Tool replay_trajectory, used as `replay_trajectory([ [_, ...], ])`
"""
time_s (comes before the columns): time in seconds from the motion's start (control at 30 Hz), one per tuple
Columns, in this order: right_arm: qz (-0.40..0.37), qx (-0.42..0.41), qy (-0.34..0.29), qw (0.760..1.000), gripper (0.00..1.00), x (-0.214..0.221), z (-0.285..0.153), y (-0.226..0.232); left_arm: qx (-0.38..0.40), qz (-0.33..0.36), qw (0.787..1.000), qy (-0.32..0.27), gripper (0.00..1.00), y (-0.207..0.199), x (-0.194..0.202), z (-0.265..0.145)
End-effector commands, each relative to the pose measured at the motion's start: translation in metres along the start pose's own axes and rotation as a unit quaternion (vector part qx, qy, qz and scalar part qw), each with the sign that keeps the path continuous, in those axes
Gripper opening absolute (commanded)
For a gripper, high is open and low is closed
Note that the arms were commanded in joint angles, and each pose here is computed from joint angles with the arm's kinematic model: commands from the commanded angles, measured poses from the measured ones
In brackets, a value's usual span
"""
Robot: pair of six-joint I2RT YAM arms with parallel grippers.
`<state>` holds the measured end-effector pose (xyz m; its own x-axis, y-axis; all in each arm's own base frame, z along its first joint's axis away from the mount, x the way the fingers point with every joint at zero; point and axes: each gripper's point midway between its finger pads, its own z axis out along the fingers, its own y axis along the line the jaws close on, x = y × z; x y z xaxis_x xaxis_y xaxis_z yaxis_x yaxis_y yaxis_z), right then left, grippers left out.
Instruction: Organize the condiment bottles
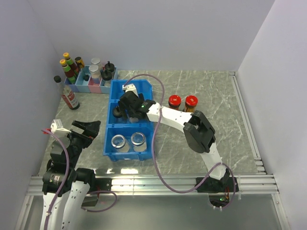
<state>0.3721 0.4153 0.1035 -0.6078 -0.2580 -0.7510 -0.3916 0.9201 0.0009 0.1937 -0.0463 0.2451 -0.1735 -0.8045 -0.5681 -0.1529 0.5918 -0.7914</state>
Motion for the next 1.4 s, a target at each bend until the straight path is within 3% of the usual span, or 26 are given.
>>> replay_trajectory([
  [0.0,0.023,-0.015,-0.034,0.999,0.95,-0.032,-0.031,-0.003,0.016,-0.004,1.0,-0.004,0.99,-0.008,-0.003,-0.004],
  [0.23,0.027,-0.029,-0.073,0.997,0.99,-0.067,-0.088,-0.016,0.017,-0.003,1.0,-0.006,0.99,-0.011,-0.006,-0.004],
  [0.47,0.055,0.036,-0.103,0.993,0.99,-0.09,-0.141,-0.073,0.018,-0.001,1.0,-0.009,0.99,-0.012,-0.007,-0.005],
  [0.8,0.087,0.11,-0.064,0.988,1.0,-0.063,-0.115,-0.202,0.024,-0.002,1.0,0.002,0.99,-0.012,-0.002,-0.002],
  [1.17,0.058,0.053,-0.008,0.997,1.0,-0.036,-0.073,-0.223,0.027,0.003,1.0,0.002,0.99,-0.017,-0.005,-0.005],
  [1.37,0.064,0.077,0.026,0.995,1.0,-0.011,-0.049,-0.23,0.03,0.002,1.0,0.005,0.99,-0.017,-0.003,-0.004],
])
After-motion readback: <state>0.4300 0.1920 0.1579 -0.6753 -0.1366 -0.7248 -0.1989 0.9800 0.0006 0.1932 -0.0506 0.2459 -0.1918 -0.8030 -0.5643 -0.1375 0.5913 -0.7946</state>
